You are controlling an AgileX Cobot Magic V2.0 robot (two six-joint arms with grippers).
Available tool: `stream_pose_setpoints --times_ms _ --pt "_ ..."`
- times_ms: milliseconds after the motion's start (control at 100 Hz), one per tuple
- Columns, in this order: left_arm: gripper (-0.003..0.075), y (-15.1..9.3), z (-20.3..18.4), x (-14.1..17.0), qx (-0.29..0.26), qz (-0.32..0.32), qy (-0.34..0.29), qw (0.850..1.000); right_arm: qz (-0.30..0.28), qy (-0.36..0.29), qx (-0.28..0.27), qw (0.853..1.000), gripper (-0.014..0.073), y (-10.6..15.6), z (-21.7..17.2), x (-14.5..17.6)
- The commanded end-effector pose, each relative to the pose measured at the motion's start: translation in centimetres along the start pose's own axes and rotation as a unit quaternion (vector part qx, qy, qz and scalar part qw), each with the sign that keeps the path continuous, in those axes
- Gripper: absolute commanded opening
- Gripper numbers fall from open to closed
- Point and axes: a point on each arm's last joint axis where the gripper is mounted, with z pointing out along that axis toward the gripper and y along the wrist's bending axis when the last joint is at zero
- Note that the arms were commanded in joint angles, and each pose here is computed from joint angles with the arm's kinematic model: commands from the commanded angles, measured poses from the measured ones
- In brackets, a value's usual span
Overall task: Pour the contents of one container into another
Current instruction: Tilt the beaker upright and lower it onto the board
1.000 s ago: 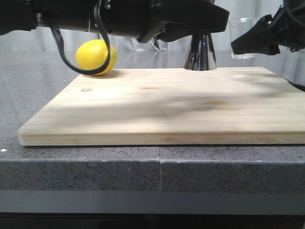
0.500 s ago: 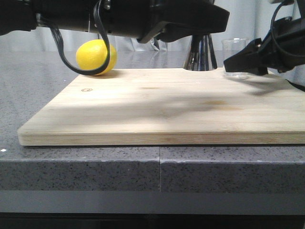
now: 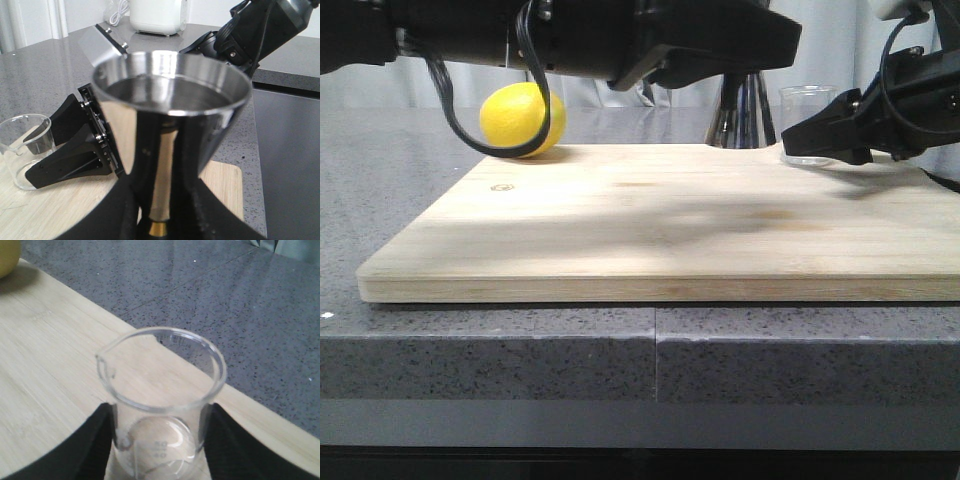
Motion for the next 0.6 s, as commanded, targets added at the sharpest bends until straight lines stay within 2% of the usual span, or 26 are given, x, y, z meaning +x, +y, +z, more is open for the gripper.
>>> stream_pose_setpoints --times_ms 0,160,400,590 --pt "-0.0021 -0.61 -0.75 -3.2 0.012 0.004 -0.067 0.998 -0.014 -0.031 0.011 0.999 0.0244 -0.46 -0.46 -1.76" --pt "-0.0021 -0.61 -0.75 -3.2 0.012 0.004 -0.067 0.998 -0.014 -0.03 0.012 0.999 0.0262 -0.49 -0.46 -1.73" --pt "-0.0021 -0.61 -0.75 -3.2 0.012 0.004 -0.067 0.998 0.003 -0.039 0.025 0.999 0.0455 -0.73 -0.48 -1.89" --pt "-0.0021 -0.61 -0.75 -3.2 0.012 0.004 -0.067 0.998 0.013 -0.046 0.032 0.998 0.0511 -0.85 -0.49 -2.02"
